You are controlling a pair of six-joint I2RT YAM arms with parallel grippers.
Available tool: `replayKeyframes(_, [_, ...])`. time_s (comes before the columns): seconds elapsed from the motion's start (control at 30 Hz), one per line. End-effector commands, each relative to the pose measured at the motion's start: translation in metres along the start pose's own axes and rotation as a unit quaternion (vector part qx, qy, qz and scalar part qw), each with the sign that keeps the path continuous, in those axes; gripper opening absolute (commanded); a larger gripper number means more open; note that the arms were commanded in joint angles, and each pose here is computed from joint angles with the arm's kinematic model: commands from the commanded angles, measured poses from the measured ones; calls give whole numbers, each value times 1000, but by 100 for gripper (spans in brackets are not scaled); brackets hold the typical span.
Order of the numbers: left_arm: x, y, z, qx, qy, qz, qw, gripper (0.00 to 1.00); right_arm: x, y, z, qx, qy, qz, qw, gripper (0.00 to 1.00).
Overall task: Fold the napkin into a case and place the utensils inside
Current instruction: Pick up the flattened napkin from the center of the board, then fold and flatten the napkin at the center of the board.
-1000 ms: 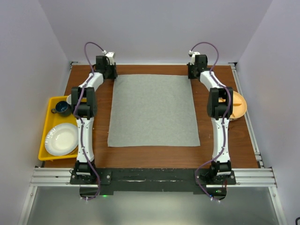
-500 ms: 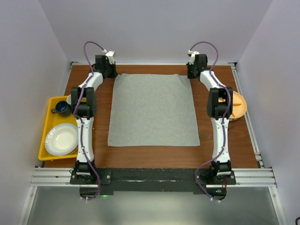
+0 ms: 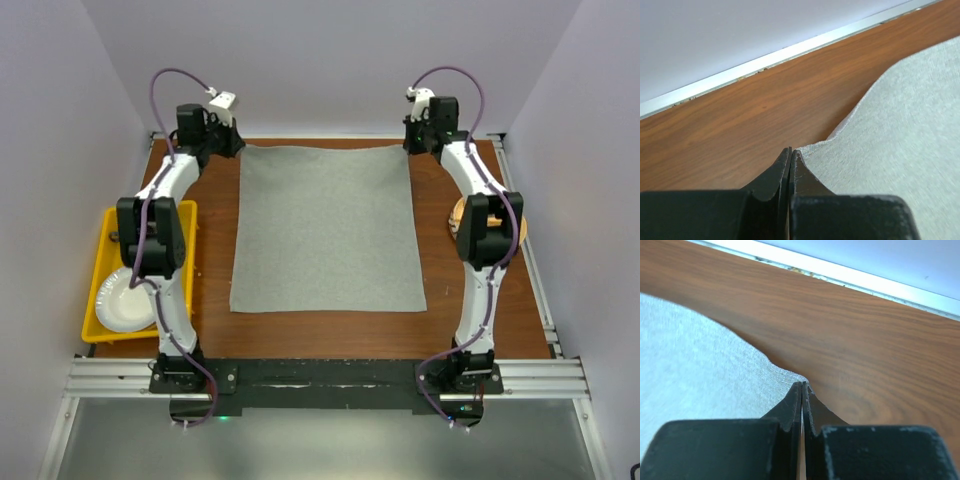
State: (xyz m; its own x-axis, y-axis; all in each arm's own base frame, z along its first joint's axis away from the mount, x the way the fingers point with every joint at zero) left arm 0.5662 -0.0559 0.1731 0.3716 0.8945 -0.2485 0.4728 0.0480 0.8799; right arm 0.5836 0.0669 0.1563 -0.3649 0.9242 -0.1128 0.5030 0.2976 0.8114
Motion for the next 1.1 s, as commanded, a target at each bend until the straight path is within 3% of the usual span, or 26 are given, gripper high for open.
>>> replayKeyframes(0.0, [-16,13,-43,-15,-54,53,997,0,12,26,-63,-30,20,-26,999,0])
replayKeyframes(0.2, [-47,-19,-102,35,-104,99,989,0,36,-25,-118,32,50,-40,997,0])
replayKeyframes(0.33, [-64,-77,-141,115,-139,129,975,0,53,-62,-160,77,77,-67,992,0])
replayKeyframes(0.47, [-71,-124,-167,175,-147,132,965,0,64,-105,-174,124,96,-83,984,0])
replayKeyframes(0.7, [-60,-205,-174,271,-124,80,951,0,74,-177,-153,232,112,-80,963,0])
replayKeyframes(0.8, [-54,-215,-169,283,-106,63,951,0,73,-194,-141,262,113,-75,955,0])
replayKeyframes(1.07, [-38,-215,-144,292,-64,44,953,0,66,-198,-111,272,95,-61,956,0])
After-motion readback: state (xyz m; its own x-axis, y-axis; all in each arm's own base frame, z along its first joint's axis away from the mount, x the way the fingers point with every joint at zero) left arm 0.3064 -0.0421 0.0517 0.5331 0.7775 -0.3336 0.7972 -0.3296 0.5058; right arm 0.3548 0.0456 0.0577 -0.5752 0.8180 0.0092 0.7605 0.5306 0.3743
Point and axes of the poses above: each gripper's point midway between its finger pads, its own z axis out along the fingers, its own x axis along the line the jaws close on, y = z × x, the point moved 4 cm from there along -z, back along the fingers, and after that the axes turned 9 degrees about -z, right-handed, at the moved point
